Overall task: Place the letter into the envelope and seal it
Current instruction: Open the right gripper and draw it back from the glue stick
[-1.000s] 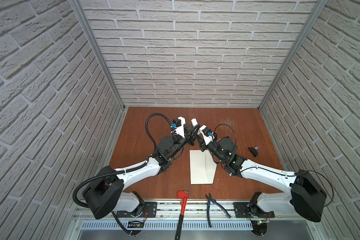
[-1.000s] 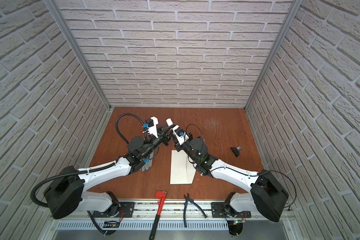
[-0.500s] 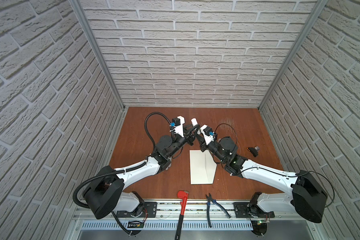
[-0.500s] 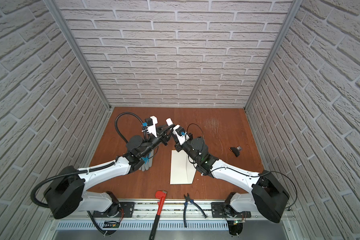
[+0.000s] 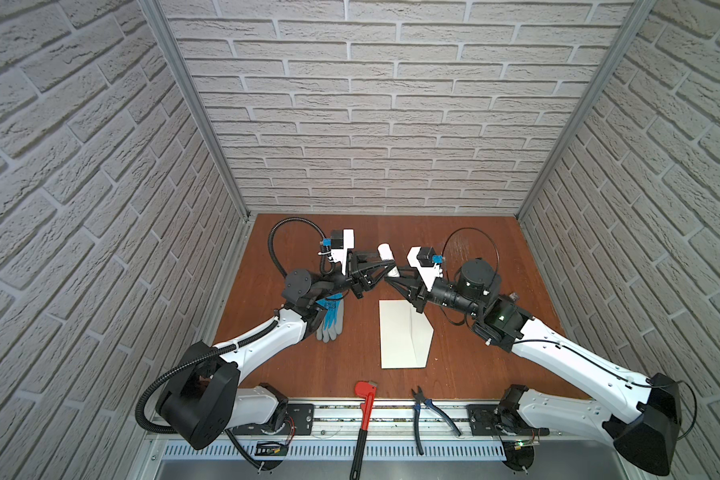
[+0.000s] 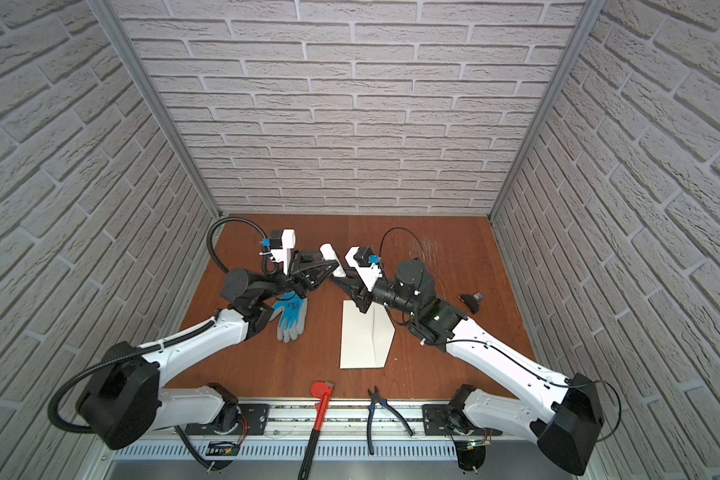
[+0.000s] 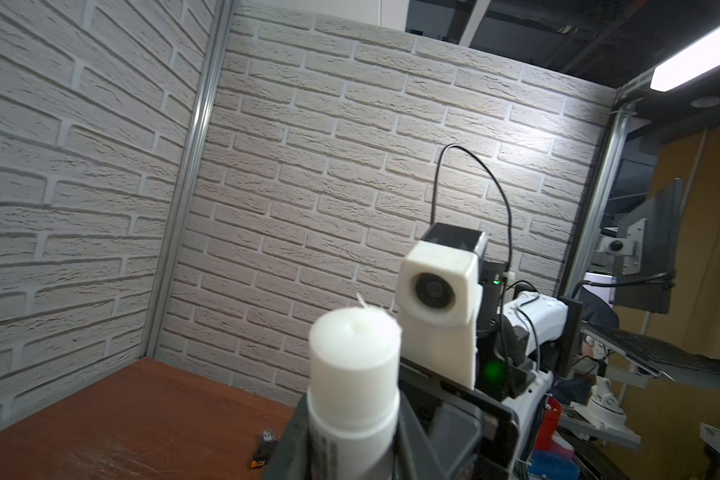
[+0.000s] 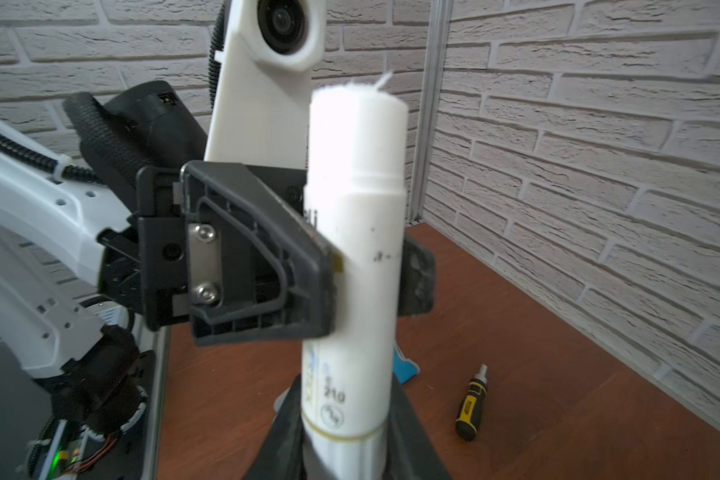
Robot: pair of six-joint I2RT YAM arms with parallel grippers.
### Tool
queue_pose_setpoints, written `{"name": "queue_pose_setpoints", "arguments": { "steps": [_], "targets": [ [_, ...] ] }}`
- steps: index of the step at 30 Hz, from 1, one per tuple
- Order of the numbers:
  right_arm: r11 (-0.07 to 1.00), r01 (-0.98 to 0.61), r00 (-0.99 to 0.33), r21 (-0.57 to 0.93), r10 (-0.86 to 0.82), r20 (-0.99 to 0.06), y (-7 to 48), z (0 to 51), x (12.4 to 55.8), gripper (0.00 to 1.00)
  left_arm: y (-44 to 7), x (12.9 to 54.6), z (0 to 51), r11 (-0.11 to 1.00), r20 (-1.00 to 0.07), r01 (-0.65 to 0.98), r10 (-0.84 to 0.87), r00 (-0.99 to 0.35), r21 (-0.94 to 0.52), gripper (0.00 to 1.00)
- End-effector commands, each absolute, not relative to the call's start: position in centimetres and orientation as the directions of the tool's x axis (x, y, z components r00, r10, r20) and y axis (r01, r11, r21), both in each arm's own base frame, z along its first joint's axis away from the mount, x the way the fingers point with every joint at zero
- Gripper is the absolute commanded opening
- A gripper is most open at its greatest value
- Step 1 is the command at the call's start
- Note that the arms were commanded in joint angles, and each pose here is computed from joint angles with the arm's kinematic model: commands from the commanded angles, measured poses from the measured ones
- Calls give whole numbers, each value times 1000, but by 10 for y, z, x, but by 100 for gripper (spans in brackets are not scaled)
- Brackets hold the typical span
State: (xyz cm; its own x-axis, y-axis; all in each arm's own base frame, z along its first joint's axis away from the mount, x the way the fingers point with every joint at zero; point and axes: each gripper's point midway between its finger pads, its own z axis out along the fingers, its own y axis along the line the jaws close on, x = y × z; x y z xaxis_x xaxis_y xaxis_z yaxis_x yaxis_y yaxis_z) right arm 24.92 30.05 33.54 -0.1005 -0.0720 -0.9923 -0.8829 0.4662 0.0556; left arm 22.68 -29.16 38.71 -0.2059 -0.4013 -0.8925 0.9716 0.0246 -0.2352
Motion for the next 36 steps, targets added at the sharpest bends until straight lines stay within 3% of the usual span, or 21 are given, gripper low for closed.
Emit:
{"name": "queue_pose_setpoints", "arguments": {
  "steps": [1, 3, 5, 6, 10, 14, 18, 23, 31, 36],
  "targets": [
    [259, -953, -180, 159, -60, -982, 311, 349, 211, 6, -290, 213, 395, -32, -901, 983, -395, -179, -181, 0],
    [281, -947, -181, 156, -66, -981, 308, 349, 217, 8, -289, 216, 396, -16, -896, 982, -408, -176, -186, 0],
    [346, -932, -150, 104, -108, -983, 303, 341, 227, 39, -285, 224, 399, 38, -884, 980, -439, -161, -197, 0],
    [371, -927, -116, 58, -138, -984, 301, 336, 231, 48, -283, 232, 399, 81, -877, 974, -456, -153, -212, 0],
    [535, -843, -44, -47, -155, -987, 284, 319, 259, 63, -269, 261, 396, 299, -859, 917, -505, -81, -262, 0],
    [667, -738, 33, -101, -114, -993, 272, 308, 278, 66, -257, 281, 390, 491, -865, 825, -502, 5, -280, 0],
    [742, -655, 76, -143, -123, -989, 270, 302, 289, 64, -259, 284, 388, 551, -867, 785, -497, 37, -282, 0],
    [793, -597, 119, -118, -59, -991, 276, 307, 301, 61, -269, 290, 384, 574, -865, 760, -501, 33, -303, 0],
    [830, -533, 162, -163, -89, -983, 287, 309, 319, 64, -283, 295, 381, 554, -856, 765, -517, 8, -328, 0],
    [845, -505, 184, -176, -94, -978, 289, 308, 327, 61, -287, 295, 379, 542, -856, 772, -518, -4, -331, 0]
  ]
}}
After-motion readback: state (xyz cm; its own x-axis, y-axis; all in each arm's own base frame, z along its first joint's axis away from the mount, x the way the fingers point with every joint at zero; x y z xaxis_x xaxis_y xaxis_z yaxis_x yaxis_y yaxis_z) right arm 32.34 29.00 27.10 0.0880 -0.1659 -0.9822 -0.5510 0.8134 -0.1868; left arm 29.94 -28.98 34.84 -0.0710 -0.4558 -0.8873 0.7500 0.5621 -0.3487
